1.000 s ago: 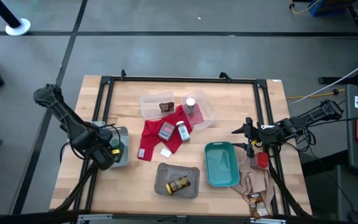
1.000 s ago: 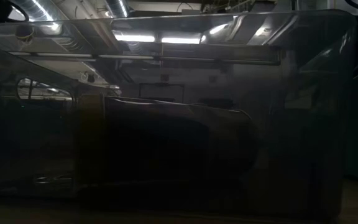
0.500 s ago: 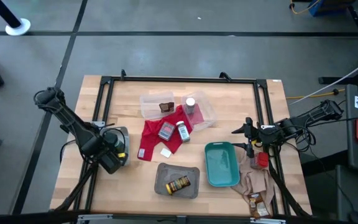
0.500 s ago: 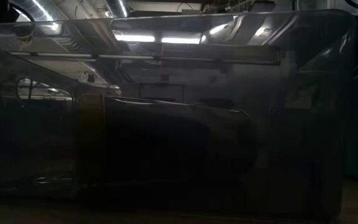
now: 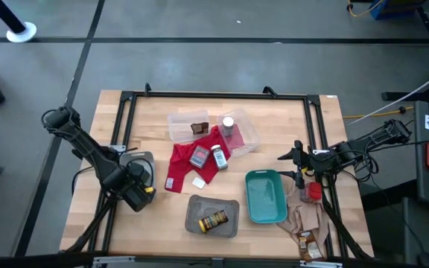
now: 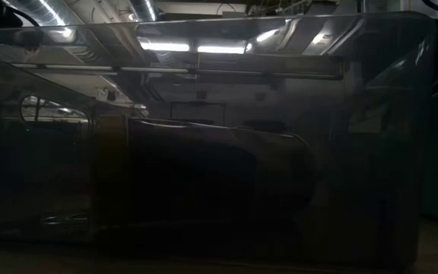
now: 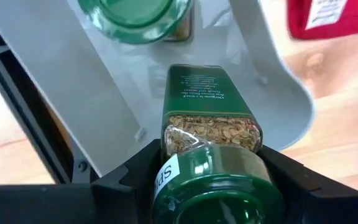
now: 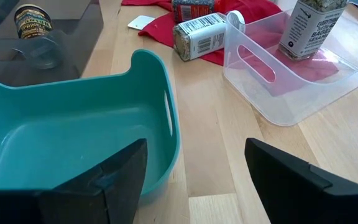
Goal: Sort spices by type
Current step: Put the green seasoning bottle into the gray bin
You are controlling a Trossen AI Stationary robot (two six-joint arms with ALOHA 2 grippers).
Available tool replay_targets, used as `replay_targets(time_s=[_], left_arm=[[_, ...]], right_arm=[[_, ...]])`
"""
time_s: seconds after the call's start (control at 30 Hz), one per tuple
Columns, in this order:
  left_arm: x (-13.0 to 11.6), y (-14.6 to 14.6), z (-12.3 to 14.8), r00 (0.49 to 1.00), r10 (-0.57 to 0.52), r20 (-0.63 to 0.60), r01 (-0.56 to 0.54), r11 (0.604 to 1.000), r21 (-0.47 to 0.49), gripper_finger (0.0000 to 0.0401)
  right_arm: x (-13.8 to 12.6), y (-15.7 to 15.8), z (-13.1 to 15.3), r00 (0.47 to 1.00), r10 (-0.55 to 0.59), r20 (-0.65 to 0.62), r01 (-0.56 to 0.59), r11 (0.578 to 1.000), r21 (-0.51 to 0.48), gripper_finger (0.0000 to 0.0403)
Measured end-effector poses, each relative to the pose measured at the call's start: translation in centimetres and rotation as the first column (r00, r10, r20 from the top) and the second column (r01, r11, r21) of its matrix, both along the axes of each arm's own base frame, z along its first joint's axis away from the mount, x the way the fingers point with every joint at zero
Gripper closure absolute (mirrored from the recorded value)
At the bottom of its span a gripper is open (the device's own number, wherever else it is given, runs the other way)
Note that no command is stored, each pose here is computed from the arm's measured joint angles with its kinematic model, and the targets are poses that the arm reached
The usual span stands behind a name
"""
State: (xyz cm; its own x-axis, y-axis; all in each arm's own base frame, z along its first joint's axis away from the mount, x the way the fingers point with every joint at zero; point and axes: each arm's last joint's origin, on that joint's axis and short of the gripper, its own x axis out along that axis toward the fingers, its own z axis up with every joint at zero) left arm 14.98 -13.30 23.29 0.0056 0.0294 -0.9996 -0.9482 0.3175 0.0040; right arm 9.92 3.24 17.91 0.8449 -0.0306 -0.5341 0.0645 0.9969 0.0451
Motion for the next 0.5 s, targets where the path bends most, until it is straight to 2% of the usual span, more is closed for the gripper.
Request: replay_targets(time_s=[0.5], left_arm=[[0.07,-0.11,0.0,1.0,-0.02,0.002,0.02,1.0,-0.017,0.0209]], right_arm=[[0.0,0.0,0.0,1.0,0.0,0.0,0.0,1.0,0.0,0.0132]])
